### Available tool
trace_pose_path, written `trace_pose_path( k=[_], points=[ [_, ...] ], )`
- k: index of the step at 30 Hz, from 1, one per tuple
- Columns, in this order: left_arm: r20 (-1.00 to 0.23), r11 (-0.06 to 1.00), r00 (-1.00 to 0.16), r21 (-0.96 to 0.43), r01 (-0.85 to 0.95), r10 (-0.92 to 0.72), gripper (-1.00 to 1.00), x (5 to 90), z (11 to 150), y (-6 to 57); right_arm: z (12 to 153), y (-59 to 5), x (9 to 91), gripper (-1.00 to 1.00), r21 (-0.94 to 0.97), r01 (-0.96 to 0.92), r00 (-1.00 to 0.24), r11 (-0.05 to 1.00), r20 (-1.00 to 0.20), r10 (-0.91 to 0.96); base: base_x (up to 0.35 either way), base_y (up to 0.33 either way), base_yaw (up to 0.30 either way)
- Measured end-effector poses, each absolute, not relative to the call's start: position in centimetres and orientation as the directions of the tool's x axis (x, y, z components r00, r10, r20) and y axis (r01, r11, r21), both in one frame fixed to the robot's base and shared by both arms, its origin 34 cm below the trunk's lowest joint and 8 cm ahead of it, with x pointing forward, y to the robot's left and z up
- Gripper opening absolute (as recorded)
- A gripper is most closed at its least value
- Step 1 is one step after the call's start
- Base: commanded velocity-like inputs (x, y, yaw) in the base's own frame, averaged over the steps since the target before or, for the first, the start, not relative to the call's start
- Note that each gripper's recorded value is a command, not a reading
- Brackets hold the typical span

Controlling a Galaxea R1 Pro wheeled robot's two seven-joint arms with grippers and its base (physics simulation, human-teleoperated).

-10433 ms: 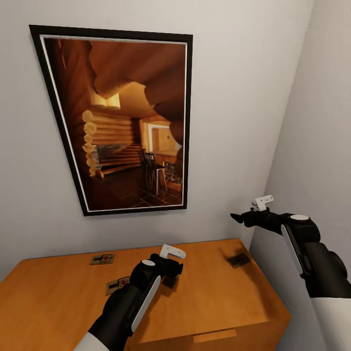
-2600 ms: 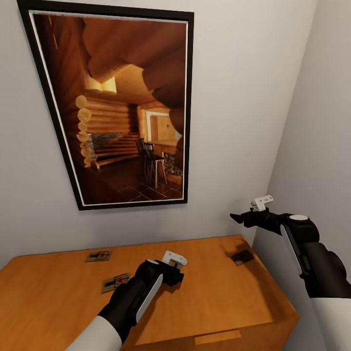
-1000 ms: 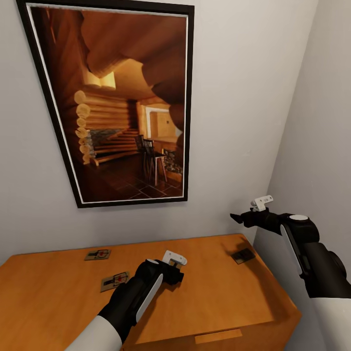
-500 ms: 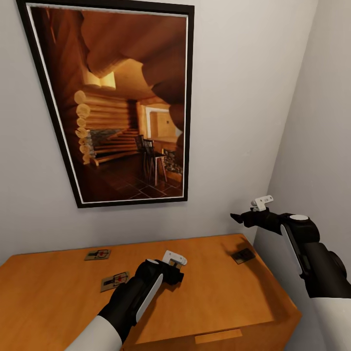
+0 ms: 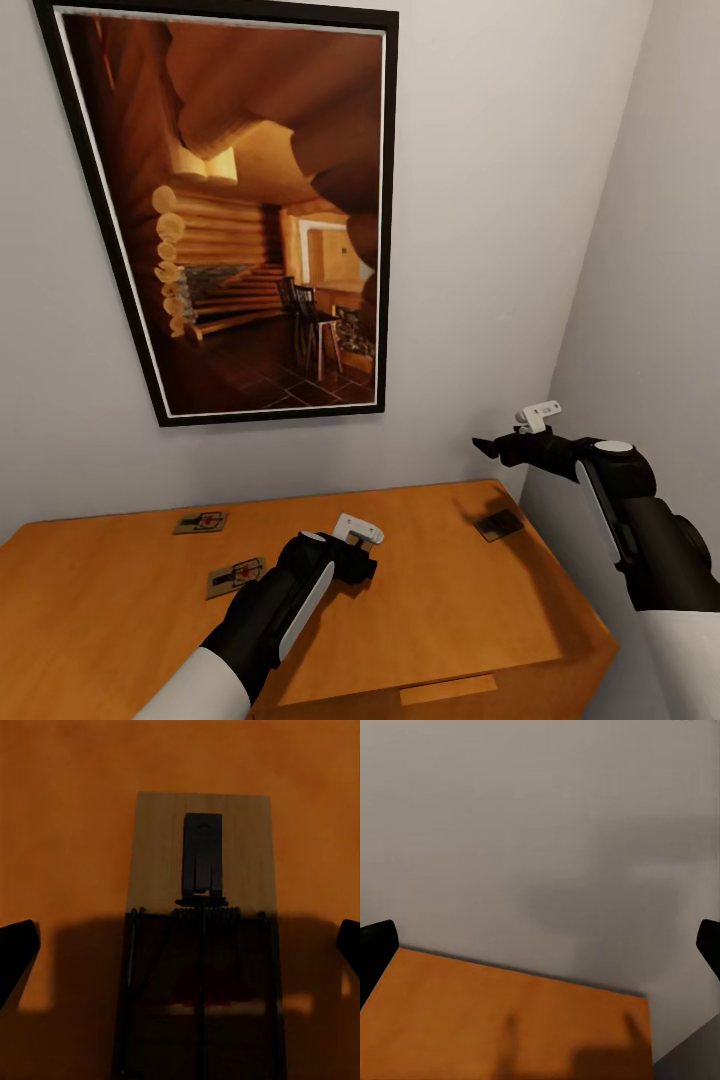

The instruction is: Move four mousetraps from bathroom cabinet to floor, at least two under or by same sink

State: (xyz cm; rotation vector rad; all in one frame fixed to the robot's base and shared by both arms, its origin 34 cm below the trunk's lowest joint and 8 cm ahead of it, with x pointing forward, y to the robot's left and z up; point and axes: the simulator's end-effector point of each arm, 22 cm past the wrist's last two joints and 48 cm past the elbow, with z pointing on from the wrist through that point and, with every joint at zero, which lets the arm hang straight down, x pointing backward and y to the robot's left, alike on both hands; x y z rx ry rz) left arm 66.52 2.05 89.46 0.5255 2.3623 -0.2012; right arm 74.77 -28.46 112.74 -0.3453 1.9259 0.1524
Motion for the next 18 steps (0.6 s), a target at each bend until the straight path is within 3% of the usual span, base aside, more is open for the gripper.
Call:
trace_pose_path(
  k=[18],
  points=[
    [-0.678,0.905,-0.665,0.003,0.425,0.314,1.00,66.84,89.43,1.96,112.12,-28.44,74.87,1.00,-0.060,-0.311,-0.339,0.949,-0.925,-0.170,0.000,0.000,0.000]
  ],
)
